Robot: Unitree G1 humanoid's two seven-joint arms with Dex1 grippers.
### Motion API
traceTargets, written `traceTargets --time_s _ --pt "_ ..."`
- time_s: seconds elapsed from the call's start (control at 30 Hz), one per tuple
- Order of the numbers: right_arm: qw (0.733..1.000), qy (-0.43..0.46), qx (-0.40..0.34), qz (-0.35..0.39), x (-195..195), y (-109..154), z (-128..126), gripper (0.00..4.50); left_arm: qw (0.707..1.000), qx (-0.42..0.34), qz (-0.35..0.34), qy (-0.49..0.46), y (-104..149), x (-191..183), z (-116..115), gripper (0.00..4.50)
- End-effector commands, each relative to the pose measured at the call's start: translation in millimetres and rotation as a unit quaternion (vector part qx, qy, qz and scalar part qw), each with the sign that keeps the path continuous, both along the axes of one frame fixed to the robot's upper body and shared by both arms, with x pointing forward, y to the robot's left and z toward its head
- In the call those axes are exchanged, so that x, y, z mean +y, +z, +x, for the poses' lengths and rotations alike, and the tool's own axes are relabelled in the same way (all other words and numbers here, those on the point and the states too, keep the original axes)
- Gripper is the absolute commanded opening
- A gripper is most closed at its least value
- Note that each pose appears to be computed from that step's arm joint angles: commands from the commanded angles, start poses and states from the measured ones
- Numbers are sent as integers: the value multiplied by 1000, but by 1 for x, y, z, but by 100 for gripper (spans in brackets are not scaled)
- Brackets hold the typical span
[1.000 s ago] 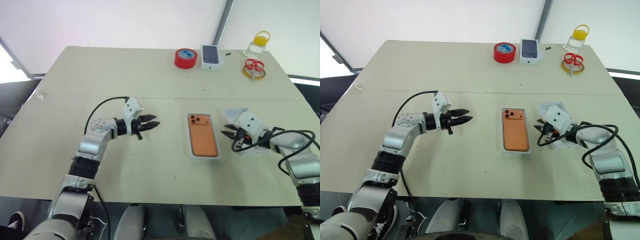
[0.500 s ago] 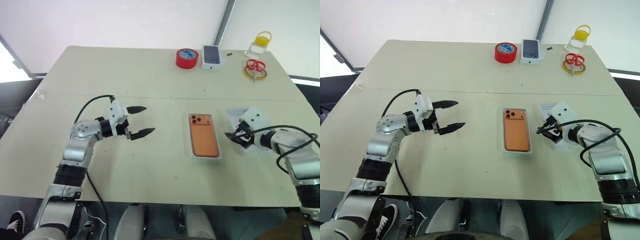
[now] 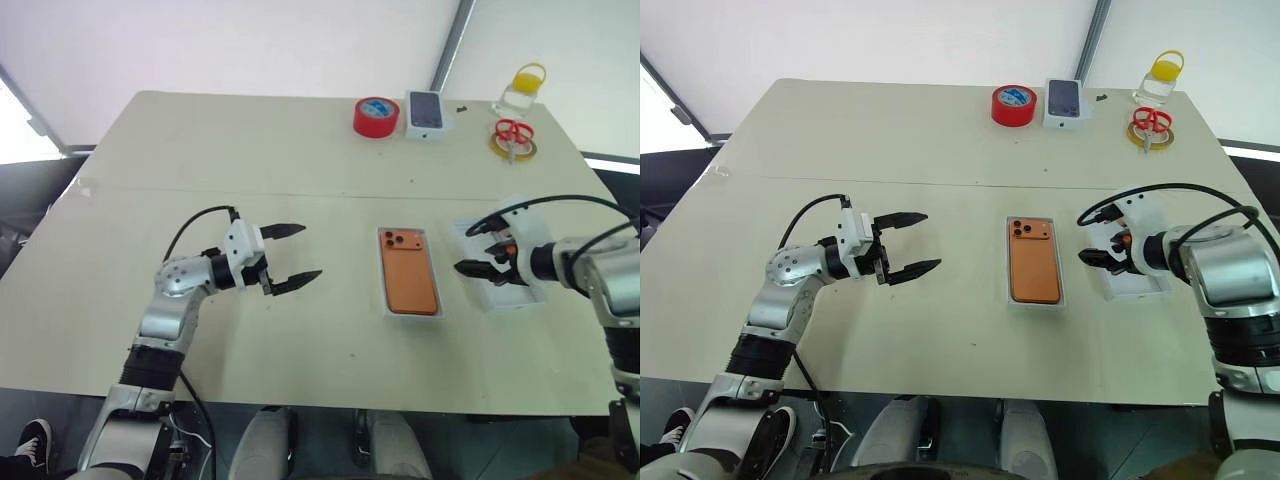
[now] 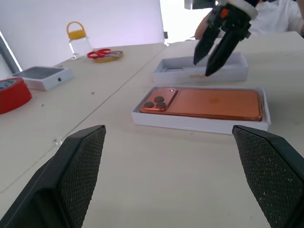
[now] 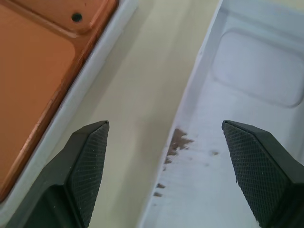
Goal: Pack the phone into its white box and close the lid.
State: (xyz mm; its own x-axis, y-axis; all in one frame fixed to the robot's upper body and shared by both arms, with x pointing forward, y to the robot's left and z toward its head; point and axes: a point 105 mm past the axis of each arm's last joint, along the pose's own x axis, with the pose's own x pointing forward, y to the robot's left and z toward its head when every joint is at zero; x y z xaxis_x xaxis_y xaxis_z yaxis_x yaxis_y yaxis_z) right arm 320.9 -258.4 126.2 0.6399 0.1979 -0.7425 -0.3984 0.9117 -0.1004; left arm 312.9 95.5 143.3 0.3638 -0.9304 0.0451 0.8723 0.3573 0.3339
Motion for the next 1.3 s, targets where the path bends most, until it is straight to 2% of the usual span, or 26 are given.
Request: traceTargets --time_s 0.03,0.13,0.23,0.43,0.63,0.83,0.97,1.03,1.1,1.2,1.23,1.27,1.3 --pt "1000 -17 3 -20 -7 -1 3 397 1000 -15 -13 1 8 -1 -10 448" --pt "1000 -20 7 -17 -4 1 5 397 999 -13 -32 8 8 8 -16 448" --pt "1000 -16 19 -13 0 0 3 315 999 -10 -33 13 3 13 -17 450" --pt "999 -20 32 -17 1 -8 3 2 999 -13 -37 11 1 3 -21 450" --pt "998 -55 12 -30 -4 -6 12 2 999 -13 -38 16 -1 2 -25 450" --pt "996 -88 0 15 -3 0 15 2 999 -13 -38 20 -1 2 -23 450" --pt "991 -93 -45 87 7 23 27 2 999 -8 -36 21 -1 2 -18 450" --pt "983 -82 -74 148 20 38 35 2 999 -8 -35 23 -1 3 -14 450" --pt "979 -66 -117 155 26 48 38 2 999 -12 -32 24 0 6 -10 450" --pt "952 -57 -155 257 41 68 38 2 999 -7 -39 21 6 2 -3 450" --pt "931 -50 -157 327 51 80 36 2 999 -1 -40 16 7 0 -1 450" --pt "918 -39 -162 361 59 86 34 0 999 5 -41 11 7 0 0 397" --pt "907 -22 -158 390 72 89 29 0 999 7 -41 11 8 1 2 363"
